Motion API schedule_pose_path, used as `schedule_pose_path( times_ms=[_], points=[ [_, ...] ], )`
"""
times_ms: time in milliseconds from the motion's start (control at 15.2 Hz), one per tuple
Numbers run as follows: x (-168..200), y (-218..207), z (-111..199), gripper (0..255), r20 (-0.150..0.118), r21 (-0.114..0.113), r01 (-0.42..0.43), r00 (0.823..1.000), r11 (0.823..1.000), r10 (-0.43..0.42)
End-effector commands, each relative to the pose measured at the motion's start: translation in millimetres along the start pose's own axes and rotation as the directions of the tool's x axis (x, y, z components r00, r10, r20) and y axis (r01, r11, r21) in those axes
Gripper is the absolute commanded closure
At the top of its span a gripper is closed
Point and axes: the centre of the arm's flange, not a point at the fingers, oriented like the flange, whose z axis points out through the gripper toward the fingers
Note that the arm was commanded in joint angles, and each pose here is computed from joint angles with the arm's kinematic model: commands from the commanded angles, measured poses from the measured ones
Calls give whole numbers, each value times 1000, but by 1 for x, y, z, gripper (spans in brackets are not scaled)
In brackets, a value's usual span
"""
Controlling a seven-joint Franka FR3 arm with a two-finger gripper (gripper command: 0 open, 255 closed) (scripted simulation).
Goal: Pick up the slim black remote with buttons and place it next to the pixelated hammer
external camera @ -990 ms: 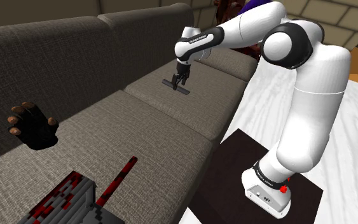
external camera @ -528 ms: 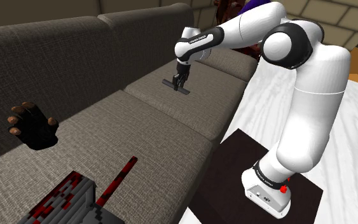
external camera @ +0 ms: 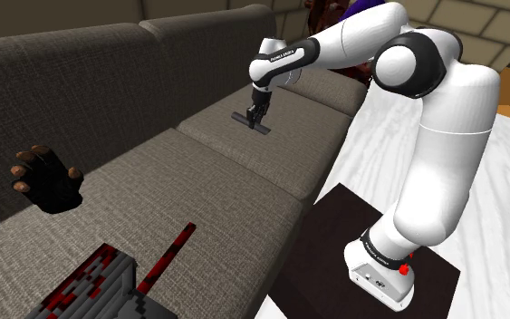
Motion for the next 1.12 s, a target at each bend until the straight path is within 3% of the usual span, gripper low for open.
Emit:
schedule_pose_path(
  times_ms=[0,1056],
  points=[
    [0,-1,2,255,4,2,1,1000,1000,-1],
    [1,-8,-83,255,4,2,1,1000,1000,-1]
  ],
)
